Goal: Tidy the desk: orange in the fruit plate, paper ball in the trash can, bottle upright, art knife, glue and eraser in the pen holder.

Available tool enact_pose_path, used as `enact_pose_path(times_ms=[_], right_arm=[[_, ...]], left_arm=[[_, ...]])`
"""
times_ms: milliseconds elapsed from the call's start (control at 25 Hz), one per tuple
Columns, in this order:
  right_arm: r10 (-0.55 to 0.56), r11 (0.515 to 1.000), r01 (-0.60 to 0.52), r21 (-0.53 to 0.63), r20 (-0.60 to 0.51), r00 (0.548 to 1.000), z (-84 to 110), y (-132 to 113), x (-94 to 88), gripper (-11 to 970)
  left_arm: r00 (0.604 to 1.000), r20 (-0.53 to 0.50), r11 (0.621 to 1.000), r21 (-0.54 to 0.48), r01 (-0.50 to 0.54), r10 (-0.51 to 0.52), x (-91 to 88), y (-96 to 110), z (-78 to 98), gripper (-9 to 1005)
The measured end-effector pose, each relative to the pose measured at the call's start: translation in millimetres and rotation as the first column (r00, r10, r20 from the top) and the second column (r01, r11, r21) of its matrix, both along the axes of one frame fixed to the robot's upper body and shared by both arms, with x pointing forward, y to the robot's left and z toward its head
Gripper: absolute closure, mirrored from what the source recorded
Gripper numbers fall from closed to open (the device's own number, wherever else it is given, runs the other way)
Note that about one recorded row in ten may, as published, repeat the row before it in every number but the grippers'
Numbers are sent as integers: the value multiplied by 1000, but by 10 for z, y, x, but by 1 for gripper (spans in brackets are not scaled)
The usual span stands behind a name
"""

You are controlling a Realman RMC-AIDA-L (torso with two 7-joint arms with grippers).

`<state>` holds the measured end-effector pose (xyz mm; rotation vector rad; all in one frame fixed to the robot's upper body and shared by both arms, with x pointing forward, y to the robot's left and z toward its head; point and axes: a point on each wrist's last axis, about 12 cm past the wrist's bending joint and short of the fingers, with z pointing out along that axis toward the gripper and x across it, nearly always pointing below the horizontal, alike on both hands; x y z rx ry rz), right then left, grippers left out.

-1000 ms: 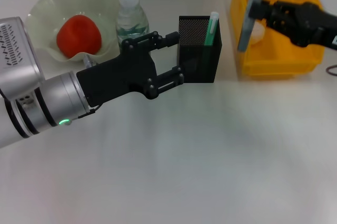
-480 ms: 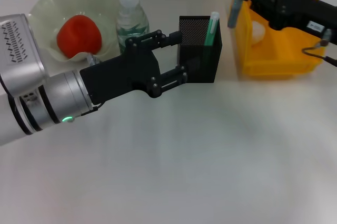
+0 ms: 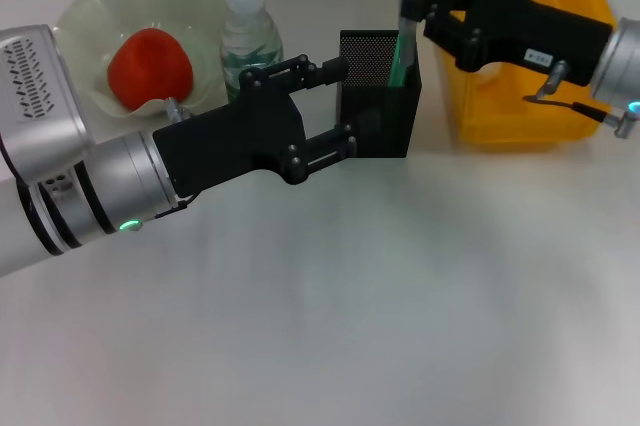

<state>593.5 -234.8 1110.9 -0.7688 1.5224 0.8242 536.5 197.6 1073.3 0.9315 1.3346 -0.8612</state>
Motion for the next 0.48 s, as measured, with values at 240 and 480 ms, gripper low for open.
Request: enact_pose_path(times_ms=[240,480], right_arm=[[-9,998,8,-62,-16,1000,-59,89,53,812],[3,996,-5,-93,-22,1000,-85,157,67,797]], left_arm=[[1000,-8,1000,-16,-9,8,-23,2,-11,394],[1000,-9,1000,-16,-10,10,-25,4,-13,394]])
